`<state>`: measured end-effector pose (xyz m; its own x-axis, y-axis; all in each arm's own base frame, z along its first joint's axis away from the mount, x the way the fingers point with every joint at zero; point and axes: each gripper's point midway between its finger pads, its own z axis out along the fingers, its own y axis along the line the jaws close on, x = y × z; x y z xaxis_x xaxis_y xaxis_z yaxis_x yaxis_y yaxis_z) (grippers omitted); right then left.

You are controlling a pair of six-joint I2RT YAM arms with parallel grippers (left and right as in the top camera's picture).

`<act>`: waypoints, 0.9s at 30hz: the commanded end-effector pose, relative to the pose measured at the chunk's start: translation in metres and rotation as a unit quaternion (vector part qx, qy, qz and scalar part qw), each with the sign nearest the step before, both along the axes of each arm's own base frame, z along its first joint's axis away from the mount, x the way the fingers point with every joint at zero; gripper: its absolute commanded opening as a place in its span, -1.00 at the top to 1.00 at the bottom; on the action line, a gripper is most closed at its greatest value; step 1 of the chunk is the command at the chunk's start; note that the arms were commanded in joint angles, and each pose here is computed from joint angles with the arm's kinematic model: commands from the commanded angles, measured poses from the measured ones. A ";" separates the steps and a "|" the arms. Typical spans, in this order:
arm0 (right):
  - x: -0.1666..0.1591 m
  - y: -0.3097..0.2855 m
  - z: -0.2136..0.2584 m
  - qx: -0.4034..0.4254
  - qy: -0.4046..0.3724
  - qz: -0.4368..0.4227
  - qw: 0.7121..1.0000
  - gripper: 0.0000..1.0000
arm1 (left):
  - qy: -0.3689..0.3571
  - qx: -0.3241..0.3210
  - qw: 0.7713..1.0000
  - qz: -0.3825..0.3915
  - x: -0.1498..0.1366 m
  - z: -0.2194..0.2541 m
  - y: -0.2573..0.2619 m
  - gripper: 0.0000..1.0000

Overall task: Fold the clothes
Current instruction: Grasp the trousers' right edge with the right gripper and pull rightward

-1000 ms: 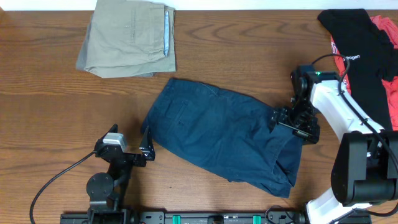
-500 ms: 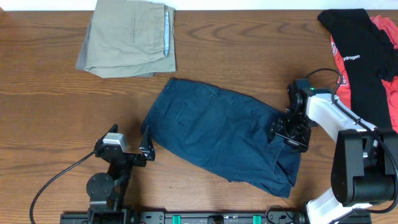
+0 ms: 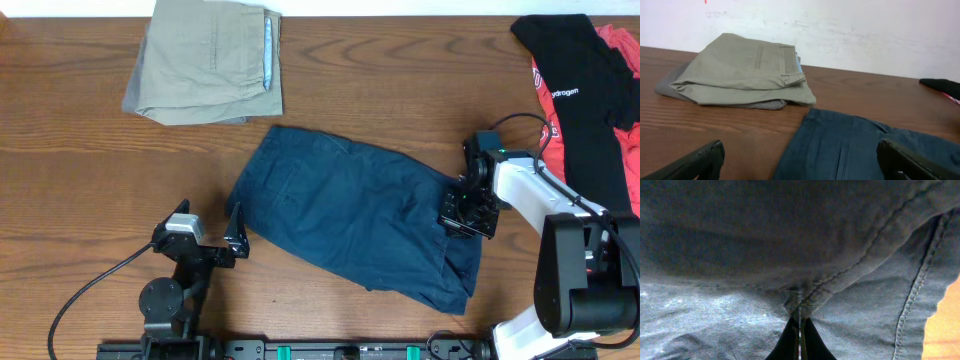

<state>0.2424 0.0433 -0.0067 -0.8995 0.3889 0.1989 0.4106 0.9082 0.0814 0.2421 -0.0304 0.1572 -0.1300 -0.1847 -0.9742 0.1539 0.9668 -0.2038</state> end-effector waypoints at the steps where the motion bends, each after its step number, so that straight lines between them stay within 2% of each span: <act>1: 0.004 -0.001 -0.008 -0.002 -0.007 -0.001 1.000 0.98 | 0.019 0.007 1.000 -0.005 0.000 -0.016 -0.001 -0.96; 9: 0.030 -0.007 0.001 -0.021 -0.045 0.001 0.999 0.98 | 0.019 0.007 1.000 -0.005 0.000 -0.016 -0.001 -0.95; 22: 0.119 -0.023 0.062 -0.047 -0.174 0.001 0.984 0.97 | 0.019 0.007 1.000 -0.005 0.000 -0.016 -0.001 -0.96; 27: 0.141 -0.033 0.086 -0.050 -0.208 -0.004 0.977 0.97 | 0.019 0.007 1.000 -0.006 0.000 -0.016 -0.001 -0.96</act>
